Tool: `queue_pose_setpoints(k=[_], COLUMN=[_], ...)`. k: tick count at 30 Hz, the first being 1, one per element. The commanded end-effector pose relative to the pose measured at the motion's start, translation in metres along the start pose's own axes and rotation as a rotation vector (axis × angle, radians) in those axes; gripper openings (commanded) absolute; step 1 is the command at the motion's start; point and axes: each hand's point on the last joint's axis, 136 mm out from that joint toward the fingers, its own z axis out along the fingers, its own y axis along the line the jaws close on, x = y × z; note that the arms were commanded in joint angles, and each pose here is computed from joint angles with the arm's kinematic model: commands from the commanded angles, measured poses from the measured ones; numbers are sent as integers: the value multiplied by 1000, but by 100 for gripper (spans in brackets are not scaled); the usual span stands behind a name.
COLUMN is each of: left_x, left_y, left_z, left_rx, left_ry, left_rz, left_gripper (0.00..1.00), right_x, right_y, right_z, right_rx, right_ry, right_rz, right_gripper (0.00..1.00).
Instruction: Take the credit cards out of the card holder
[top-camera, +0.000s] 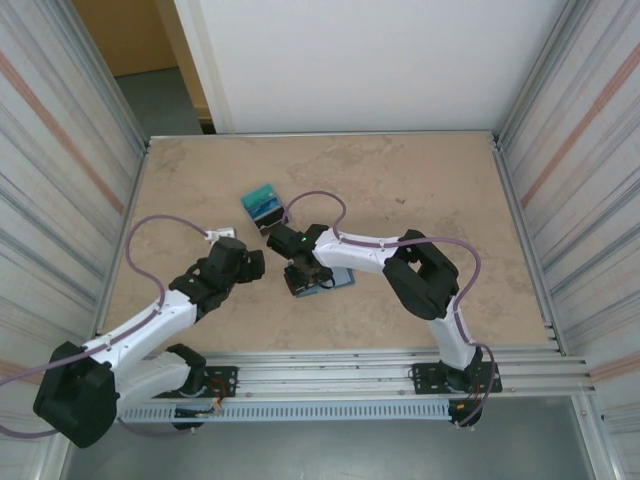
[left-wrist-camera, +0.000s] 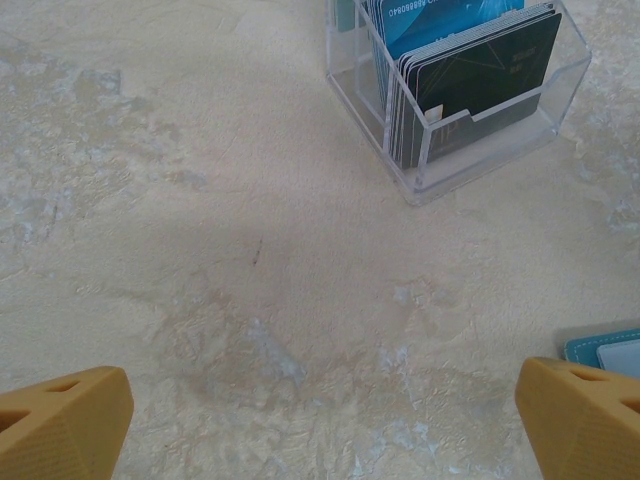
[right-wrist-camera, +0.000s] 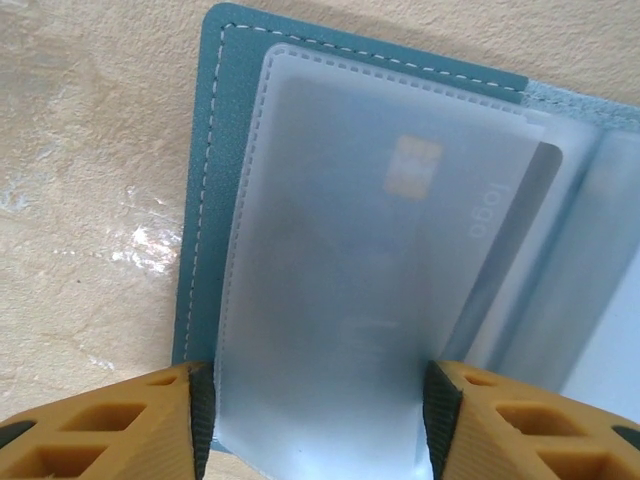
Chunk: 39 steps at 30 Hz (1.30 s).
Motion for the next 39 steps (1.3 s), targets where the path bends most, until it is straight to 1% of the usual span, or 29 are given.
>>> queue_pose_setpoints(k=[1, 4, 12, 16, 19, 27, 35, 39], left_x=[-3, -4, -6, -8, -10, -15, -17, -18], left_y=[0, -1, -4, -5, -6, -7, -10, -12], left_z=[-1, -2, -3, -5, -6, -7, -8, -7], left_rx=[-11, -8, 8, 11, 17, 14, 27, 31], left_ry=[-6, -6, -5, -11, -13, -22, -24, -24], left_rz=[3, 5, 8, 8, 11, 24, 23, 28], left_gripper=[99, 99, 99, 99, 99, 99, 99, 99], right_x=[3, 0, -11, -13, -15, -15, -10, -9], right_y=[1, 5, 1, -2, -7, -30, -48, -59], right_z=[5, 0, -17, -19, -23, -34, -42, -47], right_rx=[-36, -89, -211, -232, -199, -20, 62, 79], right_ry=[23, 10, -39, -50, -69, -101, -112, -125], right_rz=[31, 51, 130, 147, 142, 90, 94, 118], right_gripper=[55, 54, 42, 37, 35, 36, 37, 37])
